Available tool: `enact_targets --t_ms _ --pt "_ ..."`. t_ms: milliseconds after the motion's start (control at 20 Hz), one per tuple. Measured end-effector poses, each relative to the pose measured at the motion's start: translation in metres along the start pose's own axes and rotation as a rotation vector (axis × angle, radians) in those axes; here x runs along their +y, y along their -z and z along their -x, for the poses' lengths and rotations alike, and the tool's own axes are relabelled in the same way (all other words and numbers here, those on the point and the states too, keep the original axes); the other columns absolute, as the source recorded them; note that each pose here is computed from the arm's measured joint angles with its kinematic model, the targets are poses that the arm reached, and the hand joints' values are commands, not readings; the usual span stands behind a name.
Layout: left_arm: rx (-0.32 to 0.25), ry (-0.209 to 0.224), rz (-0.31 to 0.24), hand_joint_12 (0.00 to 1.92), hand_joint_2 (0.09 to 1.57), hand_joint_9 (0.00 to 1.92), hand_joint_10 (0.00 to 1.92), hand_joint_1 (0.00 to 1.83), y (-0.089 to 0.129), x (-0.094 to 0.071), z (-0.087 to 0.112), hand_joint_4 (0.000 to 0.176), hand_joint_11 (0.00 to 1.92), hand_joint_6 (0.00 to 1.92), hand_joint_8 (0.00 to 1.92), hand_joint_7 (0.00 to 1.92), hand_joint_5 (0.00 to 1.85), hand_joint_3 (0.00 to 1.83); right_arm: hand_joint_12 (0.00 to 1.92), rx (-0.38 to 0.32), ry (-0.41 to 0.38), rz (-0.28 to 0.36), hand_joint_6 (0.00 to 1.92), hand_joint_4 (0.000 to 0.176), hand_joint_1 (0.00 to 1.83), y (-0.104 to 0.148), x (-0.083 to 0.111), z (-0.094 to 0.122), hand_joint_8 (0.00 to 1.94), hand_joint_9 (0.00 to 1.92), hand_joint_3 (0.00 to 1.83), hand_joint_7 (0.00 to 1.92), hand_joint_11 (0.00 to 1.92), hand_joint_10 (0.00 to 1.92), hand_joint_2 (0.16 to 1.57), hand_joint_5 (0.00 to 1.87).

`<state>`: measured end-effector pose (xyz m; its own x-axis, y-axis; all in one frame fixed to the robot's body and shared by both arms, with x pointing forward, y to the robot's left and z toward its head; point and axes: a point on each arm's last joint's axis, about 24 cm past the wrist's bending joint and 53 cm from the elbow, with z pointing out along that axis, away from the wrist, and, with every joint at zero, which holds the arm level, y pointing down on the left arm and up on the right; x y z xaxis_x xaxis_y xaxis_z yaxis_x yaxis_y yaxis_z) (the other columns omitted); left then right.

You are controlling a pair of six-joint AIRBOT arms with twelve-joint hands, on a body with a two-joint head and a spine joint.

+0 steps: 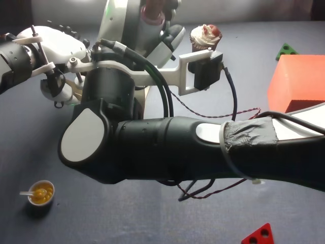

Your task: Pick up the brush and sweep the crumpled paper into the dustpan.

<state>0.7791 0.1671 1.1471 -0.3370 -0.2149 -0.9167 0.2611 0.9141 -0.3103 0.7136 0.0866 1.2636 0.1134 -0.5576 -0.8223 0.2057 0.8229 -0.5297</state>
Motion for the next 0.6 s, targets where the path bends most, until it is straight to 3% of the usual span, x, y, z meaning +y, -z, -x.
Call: enact_targets --t_ms 250,400,500,600 --pt "-0.001 0.001 -0.002 0.03 1.16 0.26 0.00 1.09 0.000 -0.001 0.000 0.000 0.22 1.10 0.00 0.35 0.90 0.00 1.92 -0.025 -0.014 -0.023 1.92 0.000 1.35 -0.005 -0.009 0.006 1.94 1.04 0.00 1.05 1.01 1.92 1.22 1.00" --pt "-0.001 0.001 -0.001 0.03 1.15 0.28 0.01 1.09 0.000 -0.001 0.000 0.000 0.22 1.06 0.01 0.38 0.93 0.00 1.92 -0.046 0.069 -0.079 1.92 0.000 1.36 -0.011 -0.027 0.012 1.94 1.01 0.00 1.02 1.01 1.92 1.22 0.99" --pt "-0.001 0.001 -0.001 0.03 1.16 0.26 0.00 1.09 0.000 -0.001 0.000 0.000 0.21 1.10 0.00 0.35 0.90 0.00 1.92 0.003 0.132 -0.106 1.92 0.000 1.38 -0.015 -0.037 0.001 1.94 1.05 0.00 1.05 1.06 1.92 1.21 1.00" --pt "-0.002 0.001 -0.001 0.03 1.17 0.26 0.00 1.06 0.000 -0.001 0.000 0.000 0.22 1.13 0.00 0.36 0.88 0.00 1.92 0.085 0.179 -0.096 1.92 0.000 1.35 -0.016 -0.038 -0.018 1.94 1.04 0.00 1.06 0.98 1.92 1.22 0.99"
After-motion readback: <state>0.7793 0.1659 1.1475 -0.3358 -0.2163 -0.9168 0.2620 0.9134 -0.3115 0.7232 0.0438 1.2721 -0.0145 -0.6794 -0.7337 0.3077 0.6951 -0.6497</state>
